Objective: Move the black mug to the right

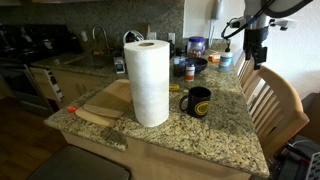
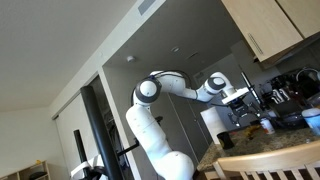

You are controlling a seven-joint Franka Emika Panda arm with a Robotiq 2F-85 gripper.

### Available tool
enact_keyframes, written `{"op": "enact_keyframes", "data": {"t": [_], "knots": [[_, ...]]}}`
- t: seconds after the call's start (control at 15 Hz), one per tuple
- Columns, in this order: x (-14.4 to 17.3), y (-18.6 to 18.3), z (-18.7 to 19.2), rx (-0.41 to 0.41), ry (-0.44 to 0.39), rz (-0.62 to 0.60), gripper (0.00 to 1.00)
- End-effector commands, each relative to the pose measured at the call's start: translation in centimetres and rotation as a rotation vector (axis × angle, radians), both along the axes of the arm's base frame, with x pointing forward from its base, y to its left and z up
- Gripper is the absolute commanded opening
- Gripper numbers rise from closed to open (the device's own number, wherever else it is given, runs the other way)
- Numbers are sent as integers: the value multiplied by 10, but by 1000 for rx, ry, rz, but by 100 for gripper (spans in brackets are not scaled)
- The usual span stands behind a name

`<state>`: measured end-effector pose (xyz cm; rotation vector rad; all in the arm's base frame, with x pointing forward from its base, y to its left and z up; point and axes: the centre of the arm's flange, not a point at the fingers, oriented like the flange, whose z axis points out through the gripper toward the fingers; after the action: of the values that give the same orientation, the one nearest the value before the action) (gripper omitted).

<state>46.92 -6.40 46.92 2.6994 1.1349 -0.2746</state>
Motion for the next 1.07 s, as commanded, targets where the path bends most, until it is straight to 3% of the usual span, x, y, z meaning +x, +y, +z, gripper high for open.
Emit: {"op": "enact_keyframes", "data": {"t": [0.0, 0.13, 0.4, 0.53, 0.6, 0.67, 0.73, 1.0], "knots": [[1, 2, -2, 19, 19, 29, 100], [-3, 21, -12, -23, 38, 165, 100], [-21, 53, -35, 14, 62, 376, 100], [-24, 72, -44, -16, 97, 479, 100], [-25, 81, -44, -84, 114, 504, 100], [-26, 85, -36, -167, 84, 450, 100], [-12, 78, -41, -77, 114, 447, 100], [-7, 101, -32, -203, 93, 452, 100]]}}
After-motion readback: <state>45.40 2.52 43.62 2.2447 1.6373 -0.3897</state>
